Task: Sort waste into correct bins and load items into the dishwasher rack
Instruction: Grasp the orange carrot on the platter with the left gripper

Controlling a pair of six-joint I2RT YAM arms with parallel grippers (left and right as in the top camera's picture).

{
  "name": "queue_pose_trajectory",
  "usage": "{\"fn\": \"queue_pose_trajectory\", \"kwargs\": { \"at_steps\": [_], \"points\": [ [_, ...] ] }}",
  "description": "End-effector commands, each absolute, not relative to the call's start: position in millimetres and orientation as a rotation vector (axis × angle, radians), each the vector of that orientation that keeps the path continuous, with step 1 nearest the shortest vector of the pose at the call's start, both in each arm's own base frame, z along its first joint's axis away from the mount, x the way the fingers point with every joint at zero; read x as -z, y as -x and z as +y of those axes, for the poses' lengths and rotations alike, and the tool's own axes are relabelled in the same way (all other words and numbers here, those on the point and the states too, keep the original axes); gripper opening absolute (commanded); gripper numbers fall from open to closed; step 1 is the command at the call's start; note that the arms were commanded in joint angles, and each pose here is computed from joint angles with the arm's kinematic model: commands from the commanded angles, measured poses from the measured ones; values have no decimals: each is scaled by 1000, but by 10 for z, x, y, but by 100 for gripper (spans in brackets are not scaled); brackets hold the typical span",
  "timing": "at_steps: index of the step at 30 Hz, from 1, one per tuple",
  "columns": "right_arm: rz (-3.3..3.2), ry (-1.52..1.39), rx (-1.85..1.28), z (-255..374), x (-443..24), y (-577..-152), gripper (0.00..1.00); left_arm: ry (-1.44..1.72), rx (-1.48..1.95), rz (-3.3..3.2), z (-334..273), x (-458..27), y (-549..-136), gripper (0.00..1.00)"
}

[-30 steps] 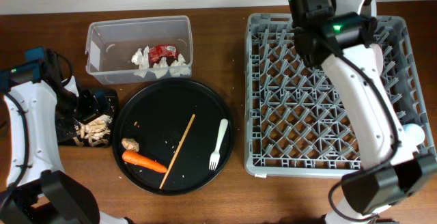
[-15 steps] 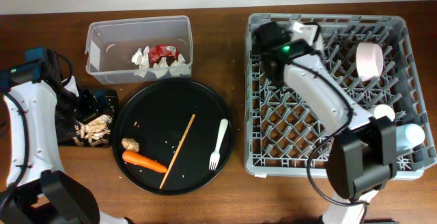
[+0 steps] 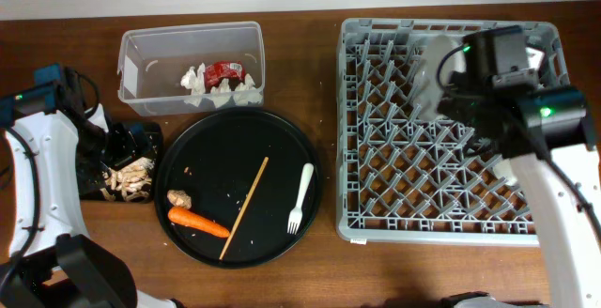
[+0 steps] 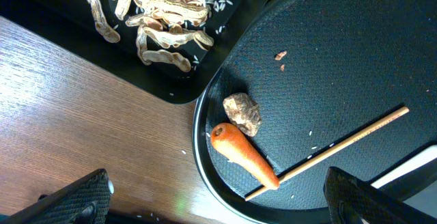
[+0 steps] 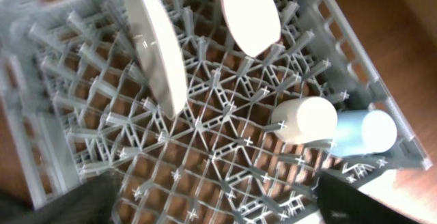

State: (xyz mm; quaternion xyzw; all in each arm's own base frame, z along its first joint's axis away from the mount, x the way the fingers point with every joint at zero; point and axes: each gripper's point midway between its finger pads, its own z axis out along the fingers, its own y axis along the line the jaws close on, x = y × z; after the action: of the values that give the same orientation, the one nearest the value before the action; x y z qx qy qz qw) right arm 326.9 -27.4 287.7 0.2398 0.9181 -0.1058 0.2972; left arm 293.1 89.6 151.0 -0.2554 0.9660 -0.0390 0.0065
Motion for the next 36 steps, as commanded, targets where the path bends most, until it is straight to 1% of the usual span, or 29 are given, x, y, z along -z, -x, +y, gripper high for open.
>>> {"fn": "queue_pose_trajectory", "kwargs": {
  "at_steps": [1, 2, 3, 4, 6, 7, 8, 9, 10, 14, 16, 18, 20, 21, 22, 23, 24, 25, 26, 28, 29, 30, 31, 32, 34, 35, 36],
  "points": [
    [2451, -807, 319, -663, -2535, -3508, 37, 789, 139, 3020, 868, -1544, -2913, 99],
    [2464, -852, 339, -789, -2399, -3590, 32, 790, 140, 3023, 865, -1544, -2906, 99],
    [2474, -909, 366, -955, -2227, -3684, 24, 790, 140, 3023, 865, -1544, -2906, 99],
    [2484, -942, 378, -1056, -2085, -3765, 20, 790, 140, 3022, 866, -1544, -2907, 99],
    [2540, -925, 364, -1053, -1807, -3926, 17, 789, 139, 3021, 868, -1544, -2911, 99],
    [2616, -796, 248, -887, -1682, -4058, 16, 789, 138, 3020, 869, -1544, -2914, 99],
    [2709, -542, -4, -541, -1548, -4232, 16, 789, 138, 3020, 869, -1544, -2914, 99],
    [2742, -273, -240, -183, -1538, -4290, 17, 789, 138, 3019, 869, -1544, -2915, 99],
    [2729, -172, -317, -60, -1611, -4280, 16, 789, 138, 3020, 869, -1544, -2914, 99],
    [2654, -68, -344, 15, -1927, -4215, 18, 788, 138, 3017, 871, -1544, -2920, 99],
    [2667, -71, -345, 19, -1939, -4161, 19, 788, 138, 3017, 871, -1544, -2920, 99],
    [2699, -82, -351, 25, -1959, -4035, 22, 789, 138, 3019, 869, -1544, -2916, 99],
    [2676, -79, -341, 38, -2204, -3834, 28, 789, 138, 3020, 869, -1544, -2914, 99],
    [2661, -96, -332, 42, -2367, -3677, 35, 789, 138, 3020, 869, -1544, -2914, 100],
    [2672, -222, -245, -74, -2464, -3482, 41, 789, 138, 3019, 869, -1544, -2915, 99],
    [2707, -325, -156, -176, -2532, -3190, 59, 789, 139, 3020, 868, -1544, -2914, 99],
    [2753, -332, -164, -138, -2577, -2918, 61, 789, 143, 3019, 864, -1544, -2916, 99],
    [2779, -293, -209, -52, -2608, -2770, 66, 788, 159, 3018, 847, -1546, -2922, 99],
    [2797, -195, -244, 63, -2647, -2628, 66, 788, 174, 3017, 831, -1548, -2924, 99],
    [2806, -160, -252, 142, -2688, -2509, 66, 791, 273, 3032, 706, -1552, -2899, 99],
    [2803, -145, -254, 169, -2702, -2488, 66, 780, 346, 3058, 573, -1524, -2863, 99],
    [2811, -143, -261, 181, -2696, -2470, 66, 763, 511, 3089, 309, -1439, -2815, 99],
    [2814, -152, -264, 183, -2694, -2464, 67, 736, 637, 3128, 60, -1266, -2736, 99],
    [2820, -154, -263, 183, -2689, -2449, 66, 754, 653, 3164, -48, -1083, -2645, 99],
    [2834, -152, -262, 182, -2677, -2416, 67, 800, 642, 3221, -243, -637, -2435, 99],
    [2834, -152, -262, 182, -2677, -2416, 67, 747, 627, 3225, -306, -468, -2400, 99],
    [2834, -150, -261, 182, -2677, -2417, 67, 715, 593, 3221, -306, -407, -2417, 99]
  ]
}}
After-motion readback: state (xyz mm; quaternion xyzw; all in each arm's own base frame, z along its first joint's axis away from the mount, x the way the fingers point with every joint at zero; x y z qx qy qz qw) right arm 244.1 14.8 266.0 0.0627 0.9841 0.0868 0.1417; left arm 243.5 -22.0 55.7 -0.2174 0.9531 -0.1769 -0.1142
